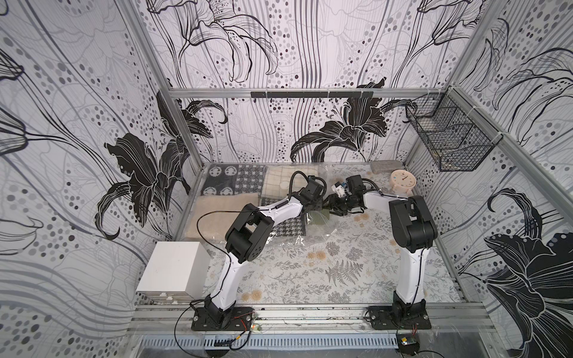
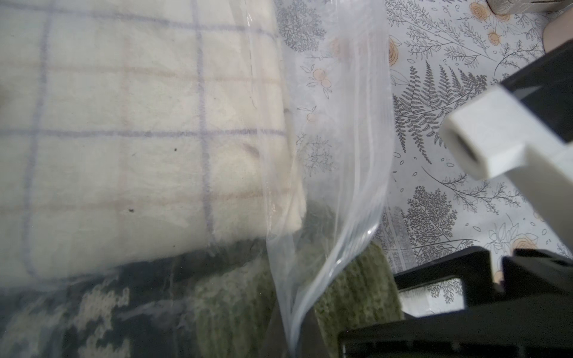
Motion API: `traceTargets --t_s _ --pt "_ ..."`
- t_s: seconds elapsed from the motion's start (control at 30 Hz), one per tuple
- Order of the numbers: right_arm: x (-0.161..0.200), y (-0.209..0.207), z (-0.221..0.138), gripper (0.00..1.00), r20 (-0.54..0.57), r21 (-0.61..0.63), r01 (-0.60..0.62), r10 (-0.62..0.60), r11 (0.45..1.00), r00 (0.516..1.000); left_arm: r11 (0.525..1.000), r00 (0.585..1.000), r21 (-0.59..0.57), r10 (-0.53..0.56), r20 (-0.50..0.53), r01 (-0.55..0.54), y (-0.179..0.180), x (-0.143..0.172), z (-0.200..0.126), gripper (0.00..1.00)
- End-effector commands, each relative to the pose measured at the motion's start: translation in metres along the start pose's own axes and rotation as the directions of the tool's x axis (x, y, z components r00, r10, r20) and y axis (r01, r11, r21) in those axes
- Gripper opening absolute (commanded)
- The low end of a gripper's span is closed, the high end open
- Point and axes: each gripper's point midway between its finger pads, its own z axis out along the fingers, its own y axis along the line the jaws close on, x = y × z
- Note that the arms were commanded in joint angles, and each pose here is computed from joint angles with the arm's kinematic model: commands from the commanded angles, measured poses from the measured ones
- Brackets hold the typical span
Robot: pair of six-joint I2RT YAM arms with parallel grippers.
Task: Take the scarf out of the vacuum bag
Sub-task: Take out the scarf from the vacuum bag.
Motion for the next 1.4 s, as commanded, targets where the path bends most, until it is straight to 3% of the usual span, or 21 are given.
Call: traceTargets --t_s 0.0,0.23,0.37,0.5,0.57,0.93,1.37 --pt "0.001 0.0 0.006 0.56 -0.012 -0.005 -0.009 0.009 1.0 1.0 1.0 1.0 0.007 -0.004 -0.02 0.004 0.001 0.006 0.002 0.0" --pt "0.008 -0.002 0.013 0.5 -0.035 -0.014 -0.011 0.01 1.0 0.999 1.0 1.0 0.011 -0.005 -0.025 0.005 0.001 0.008 0.004 0.0" --pt "0.01 0.007 0.019 0.33 -0.05 -0.056 -0.007 0.004 0.998 0.999 1.0 0.999 0.003 -0.006 -0.034 0.006 0.004 0.009 0.005 0.0" --pt "0.011 0.009 0.02 0.08 -0.057 -0.07 -0.008 0.004 0.997 0.998 1.0 0.999 0.004 -0.016 -0.039 0.016 0.007 0.01 0.007 0.0" --pt "0.011 0.008 0.021 0.0 -0.057 -0.073 -0.013 0.009 0.997 0.998 1.0 0.999 0.004 -0.02 -0.034 0.02 0.007 0.008 0.005 0.0" --pt "-0.007 -0.017 -0.002 0.0 0.017 0.077 -0.022 0.021 0.997 1.0 0.999 1.0 -0.034 -0.006 0.008 0.006 0.014 -0.004 -0.006 0.0" --pt "-0.037 -0.044 -0.063 0.0 0.15 0.195 -0.086 0.057 0.977 0.987 0.999 1.0 -0.036 -0.004 0.016 0.004 0.014 -0.005 -0.006 0.0"
